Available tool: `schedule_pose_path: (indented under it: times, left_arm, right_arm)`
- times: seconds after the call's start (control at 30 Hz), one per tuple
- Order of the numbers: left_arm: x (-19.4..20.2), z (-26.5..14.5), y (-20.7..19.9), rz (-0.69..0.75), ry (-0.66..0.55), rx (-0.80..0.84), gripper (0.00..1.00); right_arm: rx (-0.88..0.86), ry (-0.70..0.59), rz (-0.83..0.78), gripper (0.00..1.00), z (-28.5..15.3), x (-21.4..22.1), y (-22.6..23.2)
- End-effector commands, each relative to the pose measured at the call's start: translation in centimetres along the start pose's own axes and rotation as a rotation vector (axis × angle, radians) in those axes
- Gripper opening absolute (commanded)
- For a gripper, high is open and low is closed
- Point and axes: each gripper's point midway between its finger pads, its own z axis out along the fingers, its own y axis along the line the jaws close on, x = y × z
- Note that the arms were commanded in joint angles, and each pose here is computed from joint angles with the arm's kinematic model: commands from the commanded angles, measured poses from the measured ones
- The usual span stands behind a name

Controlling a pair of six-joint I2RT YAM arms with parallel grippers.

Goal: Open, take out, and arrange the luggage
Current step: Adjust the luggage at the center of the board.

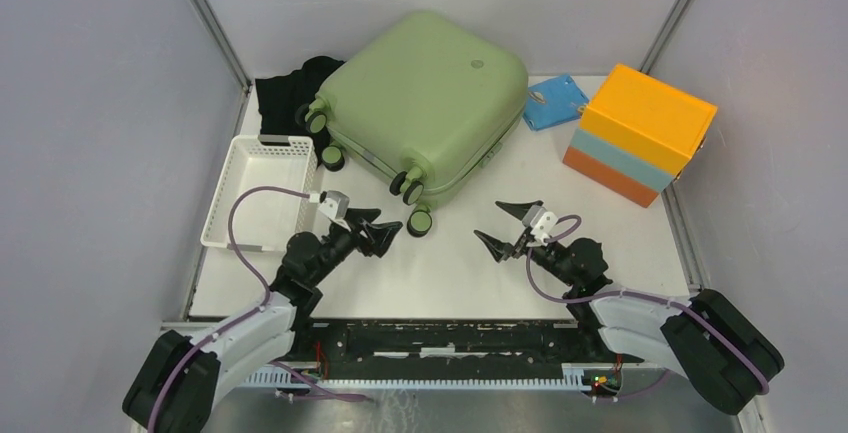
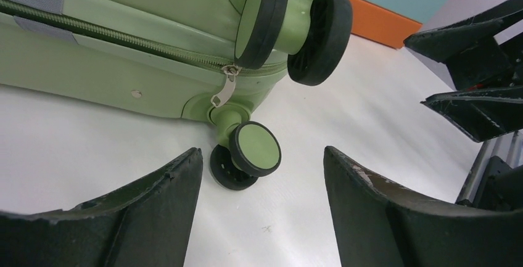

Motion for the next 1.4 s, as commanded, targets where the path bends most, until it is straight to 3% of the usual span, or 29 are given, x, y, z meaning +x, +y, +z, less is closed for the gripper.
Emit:
schedule_pose_path:
  times: [0.0, 0.33, 0.53, 0.7, 0.83, 0.93, 1.37]
  left_arm:
    - [-1.1, 0.8, -0.2, 0.103, -0.049, 0.035, 0.77]
    - [-2.3, 1.7, 0.3, 0.12, -0.085, 0.001, 0.74]
    - [-1.9, 1.2, 0.8, 0.126, -0.027, -0.043, 0.77]
    - [-1.9, 0.7, 1.5, 0.071, -0.038, -0.098, 0.84]
    - [-2.3, 0.7, 2.3, 0.018, -0.061, -0.153, 0.99]
    - [-2.3, 1.2, 3.1, 0.017, -0.051, -0.191, 1.0]
    - [0.0, 2.5, 0.3, 0.081, 0.058, 0.01, 0.93]
  right_arm:
    - [0.017, 0.075, 0.017, 0.79, -2.6, 3.2, 0.9]
    - [0.006, 0.124, 0.057, 0.77, -3.7, 4.7, 1.6]
    - [0.02, 0.116, 0.045, 0.77, -4.0, 4.6, 1.4]
    - [0.0, 0.12, 0.058, 0.77, -3.9, 4.7, 1.8]
    - [-0.002, 0.129, 0.055, 0.77, -3.8, 4.9, 1.8]
    - [-0.006, 0.128, 0.057, 0.77, -3.7, 4.9, 1.8]
    - [-0.01, 0.109, 0.07, 0.76, -4.0, 4.7, 2.1]
